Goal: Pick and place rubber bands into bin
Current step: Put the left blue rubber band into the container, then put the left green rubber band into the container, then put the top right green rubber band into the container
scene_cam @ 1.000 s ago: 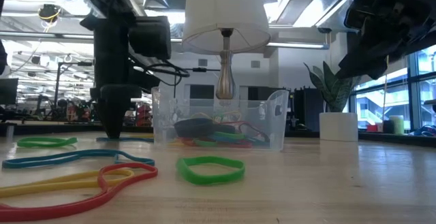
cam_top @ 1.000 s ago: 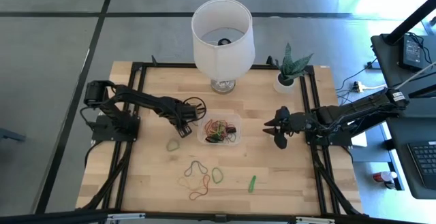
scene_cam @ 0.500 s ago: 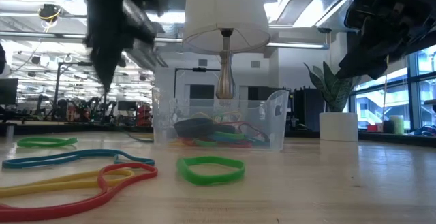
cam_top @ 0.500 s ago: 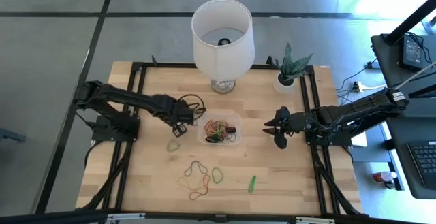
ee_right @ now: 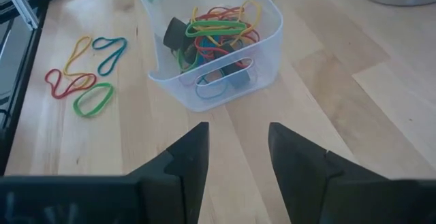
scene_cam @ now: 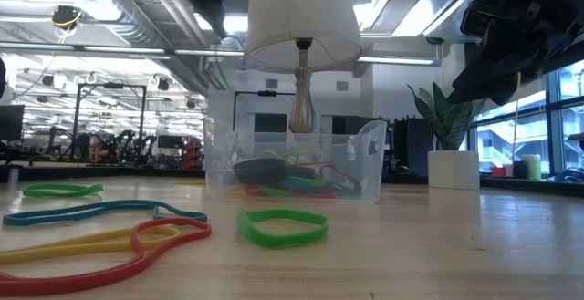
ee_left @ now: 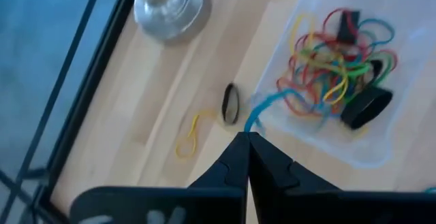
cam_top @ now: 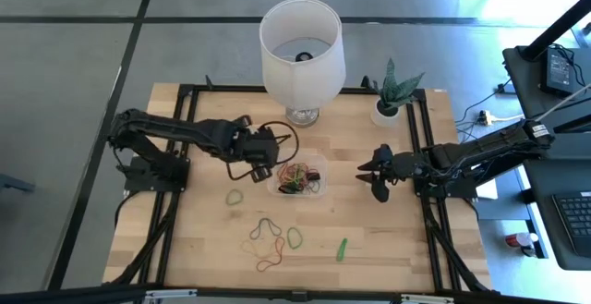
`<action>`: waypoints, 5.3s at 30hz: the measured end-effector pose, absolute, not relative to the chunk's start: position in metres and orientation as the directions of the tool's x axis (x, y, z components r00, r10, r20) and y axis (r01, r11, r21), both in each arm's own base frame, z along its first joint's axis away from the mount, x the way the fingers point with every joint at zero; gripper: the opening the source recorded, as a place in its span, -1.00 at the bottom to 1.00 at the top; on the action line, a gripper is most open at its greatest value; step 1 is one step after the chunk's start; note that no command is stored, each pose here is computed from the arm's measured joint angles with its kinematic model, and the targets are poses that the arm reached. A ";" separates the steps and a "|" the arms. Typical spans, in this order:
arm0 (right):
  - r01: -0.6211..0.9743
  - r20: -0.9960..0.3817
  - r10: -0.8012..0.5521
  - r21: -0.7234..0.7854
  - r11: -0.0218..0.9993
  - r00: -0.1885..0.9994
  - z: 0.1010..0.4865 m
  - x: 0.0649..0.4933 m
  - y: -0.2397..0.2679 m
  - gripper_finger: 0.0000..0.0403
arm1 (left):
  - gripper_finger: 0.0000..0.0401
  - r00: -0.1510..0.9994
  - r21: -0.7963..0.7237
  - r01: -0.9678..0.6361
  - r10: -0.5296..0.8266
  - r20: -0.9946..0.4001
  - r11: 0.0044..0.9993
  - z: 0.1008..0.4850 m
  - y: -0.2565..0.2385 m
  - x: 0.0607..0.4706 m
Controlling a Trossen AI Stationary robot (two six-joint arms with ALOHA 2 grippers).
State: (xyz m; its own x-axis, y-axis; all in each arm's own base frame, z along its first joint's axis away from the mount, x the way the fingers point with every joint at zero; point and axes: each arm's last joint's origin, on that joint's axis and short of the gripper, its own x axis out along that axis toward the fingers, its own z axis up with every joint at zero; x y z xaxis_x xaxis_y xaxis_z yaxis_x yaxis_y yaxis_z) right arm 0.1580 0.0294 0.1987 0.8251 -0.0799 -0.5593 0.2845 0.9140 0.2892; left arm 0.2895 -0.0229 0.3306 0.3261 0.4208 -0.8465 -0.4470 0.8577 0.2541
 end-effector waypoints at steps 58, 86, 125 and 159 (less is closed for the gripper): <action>0.319 -0.554 -0.077 0.354 0.879 0.829 0.199 0.158 0.030 -0.23 | -0.54 0.406 0.153 0.059 0.117 -0.906 0.986 0.275 -0.045 0.374; 0.452 -0.557 -0.172 0.416 0.789 0.813 0.198 0.158 0.027 -0.23 | -0.56 0.258 0.092 -0.249 0.157 -0.953 0.964 0.174 -0.069 0.211; 0.478 -0.539 -0.173 0.498 0.724 0.824 0.199 0.159 0.027 -0.23 | -0.99 0.539 0.126 -0.139 0.182 -0.823 0.982 0.296 -0.037 0.284; 0.439 -0.546 -0.174 0.402 0.804 0.819 0.198 0.159 0.027 -0.23 | -0.26 0.383 -0.049 -0.066 -0.020 -0.923 0.997 0.214 0.005 0.425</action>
